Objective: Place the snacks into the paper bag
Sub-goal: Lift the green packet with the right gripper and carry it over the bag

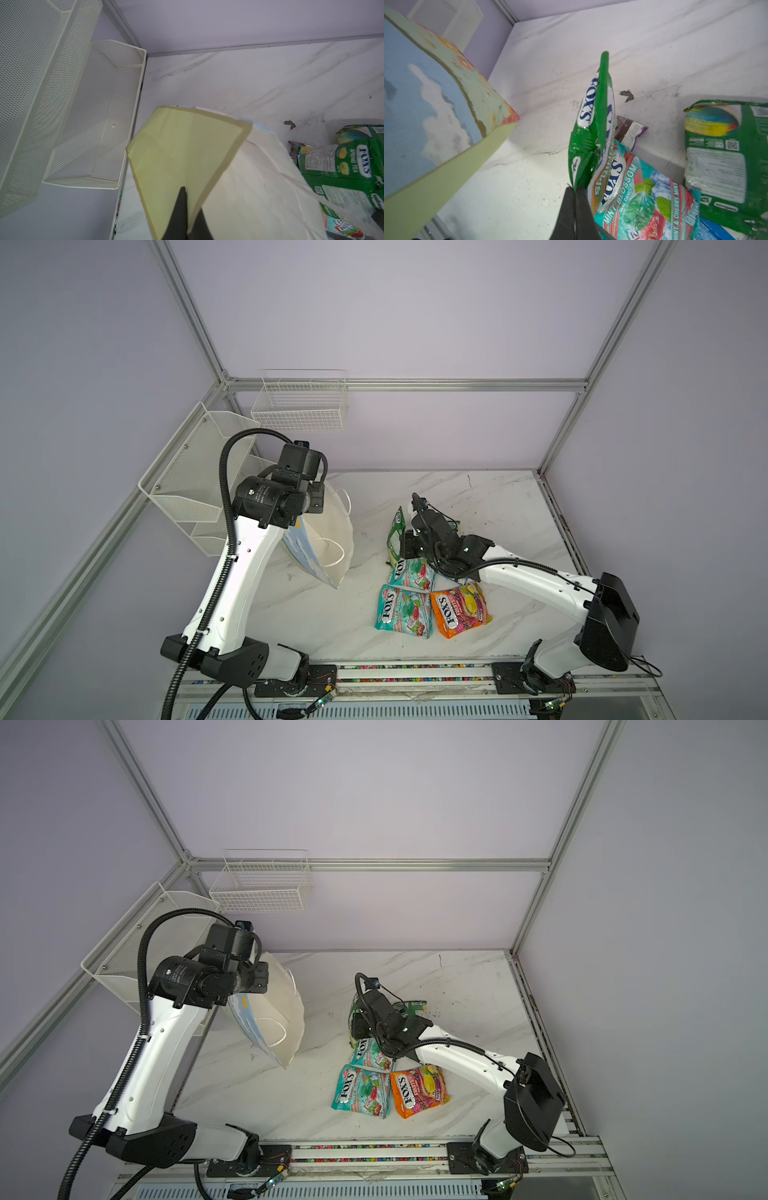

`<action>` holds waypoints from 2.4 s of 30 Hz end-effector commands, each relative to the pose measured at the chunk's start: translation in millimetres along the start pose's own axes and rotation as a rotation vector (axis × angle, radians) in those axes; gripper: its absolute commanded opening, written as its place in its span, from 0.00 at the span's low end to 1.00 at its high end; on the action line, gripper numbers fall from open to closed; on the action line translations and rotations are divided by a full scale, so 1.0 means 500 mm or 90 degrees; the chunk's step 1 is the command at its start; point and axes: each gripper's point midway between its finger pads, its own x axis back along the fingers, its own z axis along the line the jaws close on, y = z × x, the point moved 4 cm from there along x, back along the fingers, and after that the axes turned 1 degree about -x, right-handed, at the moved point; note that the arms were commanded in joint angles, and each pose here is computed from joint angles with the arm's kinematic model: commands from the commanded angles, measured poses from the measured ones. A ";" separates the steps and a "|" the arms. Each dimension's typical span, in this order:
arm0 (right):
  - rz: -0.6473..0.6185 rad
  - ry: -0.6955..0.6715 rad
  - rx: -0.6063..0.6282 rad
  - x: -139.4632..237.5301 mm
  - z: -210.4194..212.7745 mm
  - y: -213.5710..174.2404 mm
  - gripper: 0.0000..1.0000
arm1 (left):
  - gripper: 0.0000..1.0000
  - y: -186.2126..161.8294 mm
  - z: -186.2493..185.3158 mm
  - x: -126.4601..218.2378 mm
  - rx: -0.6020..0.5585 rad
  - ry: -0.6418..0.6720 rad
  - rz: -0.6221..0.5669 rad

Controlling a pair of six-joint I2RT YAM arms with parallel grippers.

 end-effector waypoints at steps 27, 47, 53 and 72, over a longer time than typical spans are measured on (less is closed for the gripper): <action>-0.186 0.053 0.125 0.266 0.003 0.114 0.00 | 0.00 -0.013 -0.095 -0.024 -0.028 -0.028 0.020; -0.236 0.209 0.289 0.384 0.089 0.161 0.00 | 0.00 -0.009 -0.101 -0.023 -0.026 -0.044 0.007; -0.230 0.252 0.322 0.397 0.120 0.169 0.00 | 0.00 -0.007 -0.102 -0.022 -0.025 -0.046 0.006; -0.196 0.377 0.372 0.418 0.177 0.155 0.00 | 0.00 -0.009 -0.106 -0.027 -0.027 -0.048 0.010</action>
